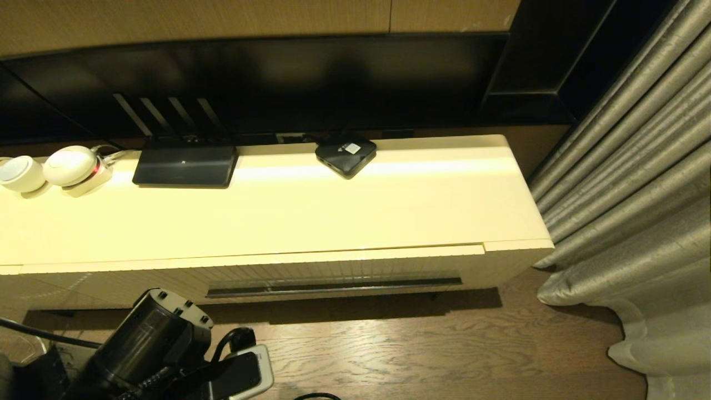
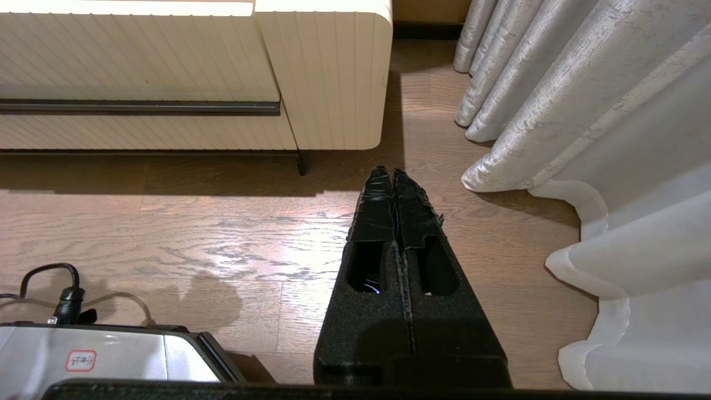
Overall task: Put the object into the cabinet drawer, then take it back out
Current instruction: Open the drawer
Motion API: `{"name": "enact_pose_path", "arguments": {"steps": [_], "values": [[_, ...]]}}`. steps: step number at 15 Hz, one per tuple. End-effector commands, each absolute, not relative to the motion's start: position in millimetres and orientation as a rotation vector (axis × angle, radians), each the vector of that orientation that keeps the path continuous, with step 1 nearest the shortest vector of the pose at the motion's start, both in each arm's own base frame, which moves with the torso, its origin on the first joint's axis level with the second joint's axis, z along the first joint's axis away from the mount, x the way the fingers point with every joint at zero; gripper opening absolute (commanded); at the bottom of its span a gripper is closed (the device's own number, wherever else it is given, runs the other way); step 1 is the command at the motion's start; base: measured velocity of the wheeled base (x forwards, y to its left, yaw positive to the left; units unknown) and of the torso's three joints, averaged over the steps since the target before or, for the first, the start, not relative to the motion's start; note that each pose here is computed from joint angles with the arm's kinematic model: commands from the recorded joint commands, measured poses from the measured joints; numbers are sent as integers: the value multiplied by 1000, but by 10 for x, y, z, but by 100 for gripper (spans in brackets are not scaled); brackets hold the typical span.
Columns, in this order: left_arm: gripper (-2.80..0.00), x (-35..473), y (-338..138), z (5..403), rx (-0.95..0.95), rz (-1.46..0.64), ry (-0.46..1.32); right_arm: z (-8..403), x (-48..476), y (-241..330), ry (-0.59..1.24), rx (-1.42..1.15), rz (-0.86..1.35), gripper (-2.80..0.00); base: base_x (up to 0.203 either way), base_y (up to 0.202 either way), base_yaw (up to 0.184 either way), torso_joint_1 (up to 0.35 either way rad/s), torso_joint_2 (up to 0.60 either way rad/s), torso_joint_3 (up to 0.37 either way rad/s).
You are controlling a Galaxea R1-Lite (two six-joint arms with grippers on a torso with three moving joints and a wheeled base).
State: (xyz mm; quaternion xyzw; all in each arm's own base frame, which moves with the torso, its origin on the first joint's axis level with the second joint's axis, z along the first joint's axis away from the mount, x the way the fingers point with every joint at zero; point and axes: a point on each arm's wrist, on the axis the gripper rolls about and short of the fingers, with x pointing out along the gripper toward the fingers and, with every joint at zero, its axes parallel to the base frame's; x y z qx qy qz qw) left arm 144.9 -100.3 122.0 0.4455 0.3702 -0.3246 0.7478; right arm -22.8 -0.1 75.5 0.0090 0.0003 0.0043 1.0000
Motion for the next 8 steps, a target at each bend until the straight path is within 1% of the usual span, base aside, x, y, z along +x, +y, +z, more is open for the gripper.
{"name": "enact_pose_path", "arguments": {"steps": [1, 3, 5, 8], "values": [[0, 1523, -1060, 1044, 1011, -696, 839, 755, -227, -1, 2, 19, 9, -280, 0, 0, 0, 0, 0, 0], [0, 1559, -1086, 934, 1038, -703, 817, 755, -227, -1, 2, 18, 9, -280, 0, 0, 0, 0, 0, 0], [0, 1563, -1062, 891, 1129, -742, 792, 755, -227, -1, 2, 18, 9, -280, 0, 0, 0, 0, 0, 0], [0, 1635, -1071, 846, 1197, -766, 771, 755, -227, -1, 2, 18, 9, -280, 0, 0, 0, 0, 0, 0]]}}
